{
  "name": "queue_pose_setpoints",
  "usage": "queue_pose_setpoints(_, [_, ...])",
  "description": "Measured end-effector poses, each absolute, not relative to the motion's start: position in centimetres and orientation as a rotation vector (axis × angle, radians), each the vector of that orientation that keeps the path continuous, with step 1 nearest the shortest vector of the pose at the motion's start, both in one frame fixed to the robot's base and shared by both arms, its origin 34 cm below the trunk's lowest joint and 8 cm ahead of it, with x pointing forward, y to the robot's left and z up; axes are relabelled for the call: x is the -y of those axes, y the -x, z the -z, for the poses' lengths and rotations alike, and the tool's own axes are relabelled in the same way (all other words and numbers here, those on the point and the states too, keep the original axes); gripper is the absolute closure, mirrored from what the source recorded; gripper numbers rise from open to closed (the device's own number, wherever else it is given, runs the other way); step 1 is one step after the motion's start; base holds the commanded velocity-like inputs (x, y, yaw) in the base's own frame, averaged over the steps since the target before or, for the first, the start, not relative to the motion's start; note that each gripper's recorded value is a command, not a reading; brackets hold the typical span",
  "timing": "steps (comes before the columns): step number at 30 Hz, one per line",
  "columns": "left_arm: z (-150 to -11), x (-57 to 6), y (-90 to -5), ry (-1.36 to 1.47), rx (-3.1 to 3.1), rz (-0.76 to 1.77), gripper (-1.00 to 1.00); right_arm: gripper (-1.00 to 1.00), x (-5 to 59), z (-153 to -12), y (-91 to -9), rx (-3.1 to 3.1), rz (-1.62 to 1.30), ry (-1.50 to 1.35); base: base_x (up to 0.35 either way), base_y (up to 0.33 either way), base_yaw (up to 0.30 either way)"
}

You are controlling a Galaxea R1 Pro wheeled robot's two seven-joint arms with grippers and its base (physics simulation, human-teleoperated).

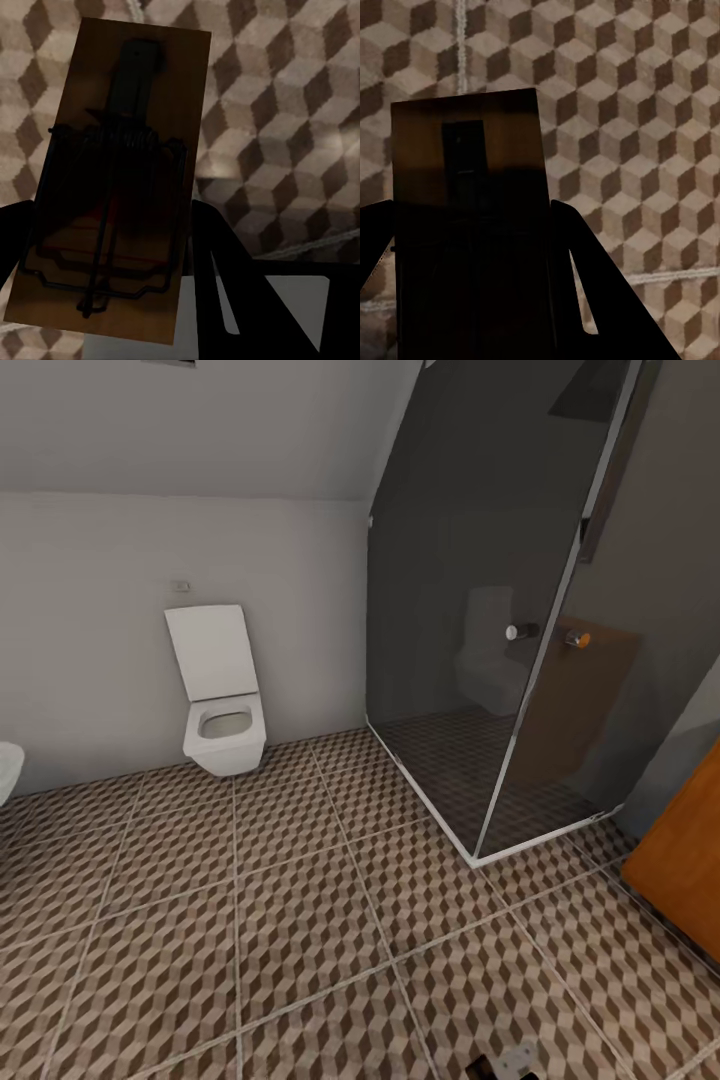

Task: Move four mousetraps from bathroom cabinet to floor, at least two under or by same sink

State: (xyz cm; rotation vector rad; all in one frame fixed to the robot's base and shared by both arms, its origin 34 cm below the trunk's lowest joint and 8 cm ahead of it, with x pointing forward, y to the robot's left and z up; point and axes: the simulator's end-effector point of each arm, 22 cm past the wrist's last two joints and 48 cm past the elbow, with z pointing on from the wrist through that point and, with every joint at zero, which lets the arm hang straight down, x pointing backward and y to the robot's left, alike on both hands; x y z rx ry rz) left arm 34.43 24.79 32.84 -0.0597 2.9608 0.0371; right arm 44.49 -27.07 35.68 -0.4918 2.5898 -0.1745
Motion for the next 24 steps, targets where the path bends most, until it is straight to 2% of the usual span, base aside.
queue_pose_setpoints(6, [-32.82,-24.87,-34.4,0.06,-2.961,-0.039,1.0,1.0,26.83,-35.72,-44.59,-2.583,0.168,0.492,0.0,0.0,0.112])
queue_pose_setpoints(24, [-32.71,-24.64,-34.1,0.058,-2.969,-0.032,1.0,1.0,26.96,-36.13,-45.32,-2.54,0.162,0.479,0.0,0.0,0.278])
